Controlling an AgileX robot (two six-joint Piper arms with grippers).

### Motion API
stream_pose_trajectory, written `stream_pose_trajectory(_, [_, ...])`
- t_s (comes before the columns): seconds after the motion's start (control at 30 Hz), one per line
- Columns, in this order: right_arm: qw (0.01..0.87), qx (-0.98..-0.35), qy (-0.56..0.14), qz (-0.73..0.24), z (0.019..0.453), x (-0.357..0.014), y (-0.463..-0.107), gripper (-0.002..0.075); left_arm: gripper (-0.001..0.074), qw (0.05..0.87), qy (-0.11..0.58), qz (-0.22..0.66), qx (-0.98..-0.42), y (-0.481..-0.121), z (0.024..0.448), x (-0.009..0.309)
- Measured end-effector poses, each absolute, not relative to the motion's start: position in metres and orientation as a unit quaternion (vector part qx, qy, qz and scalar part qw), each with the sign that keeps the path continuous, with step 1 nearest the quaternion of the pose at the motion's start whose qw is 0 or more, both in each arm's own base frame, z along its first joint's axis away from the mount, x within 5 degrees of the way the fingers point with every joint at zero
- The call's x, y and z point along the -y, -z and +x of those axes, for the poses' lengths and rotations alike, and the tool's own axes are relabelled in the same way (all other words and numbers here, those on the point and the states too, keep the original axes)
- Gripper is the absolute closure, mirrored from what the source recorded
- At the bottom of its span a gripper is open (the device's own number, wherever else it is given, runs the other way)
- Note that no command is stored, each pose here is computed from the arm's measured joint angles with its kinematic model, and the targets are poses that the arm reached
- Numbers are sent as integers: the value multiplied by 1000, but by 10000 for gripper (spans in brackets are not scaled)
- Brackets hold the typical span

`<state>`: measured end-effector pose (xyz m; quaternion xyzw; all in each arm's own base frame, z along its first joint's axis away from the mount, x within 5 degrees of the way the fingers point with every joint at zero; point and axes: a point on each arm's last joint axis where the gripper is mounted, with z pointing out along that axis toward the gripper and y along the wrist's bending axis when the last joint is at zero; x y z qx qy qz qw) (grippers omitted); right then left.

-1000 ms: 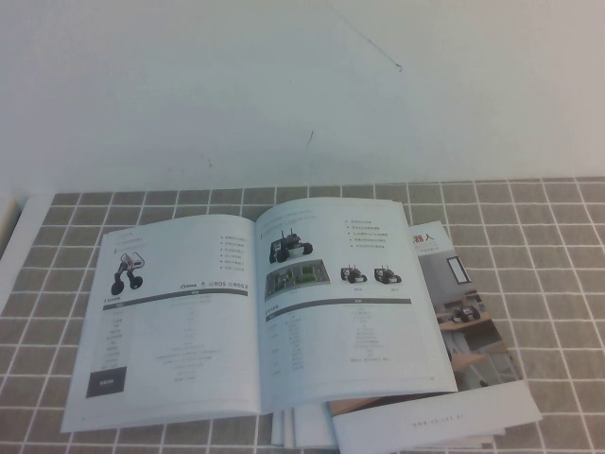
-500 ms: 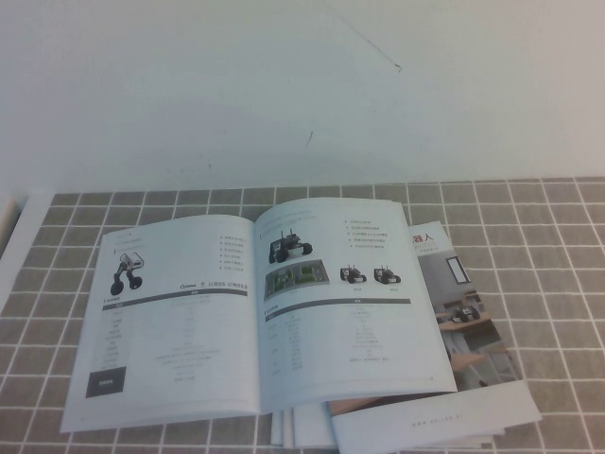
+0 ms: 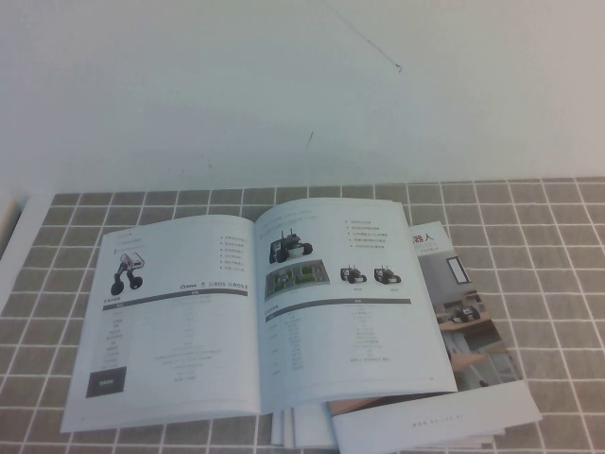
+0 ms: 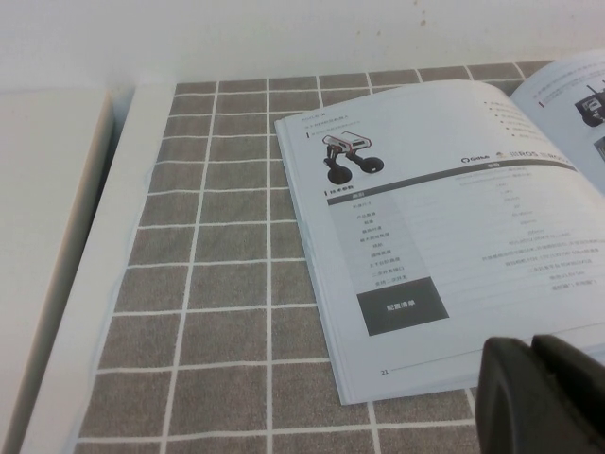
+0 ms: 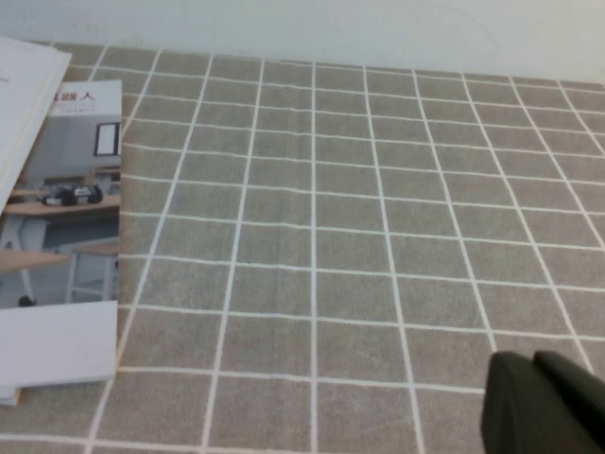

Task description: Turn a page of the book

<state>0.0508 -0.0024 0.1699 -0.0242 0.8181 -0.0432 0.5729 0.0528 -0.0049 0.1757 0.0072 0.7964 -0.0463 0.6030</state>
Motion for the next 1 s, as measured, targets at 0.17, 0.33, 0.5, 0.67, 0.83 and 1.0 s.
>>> stream_pose_trajectory(0.17, [573,-818,47,-29,51,2,-170,727,738,603,46,7,-796,-176,53,5])
stream_pose_trajectory(0.33, [572,-818,49,-33,51,2,-170,727,738,603,46,7,-796,-176,53,5])
stream_pose_trajectory(0.5, [572,-817,59,-46,51,2,-170,727,738,603,46,7,-796,-176,53,5])
stream_pose_trajectory(0.67, [575,-815,61,-48,51,2,-170,727,738,603,46,7,-796,-176,53,5])
stream_pose_trajectory(0.83, [575,-814,61,-48,51,2,-171,727,738,603,46,7,-796,-176,53,5])
stream_pose_trajectory(1.0, [575,-815,61,-48,51,2,-170,727,738,603,46,7,-796,-176,53,5])
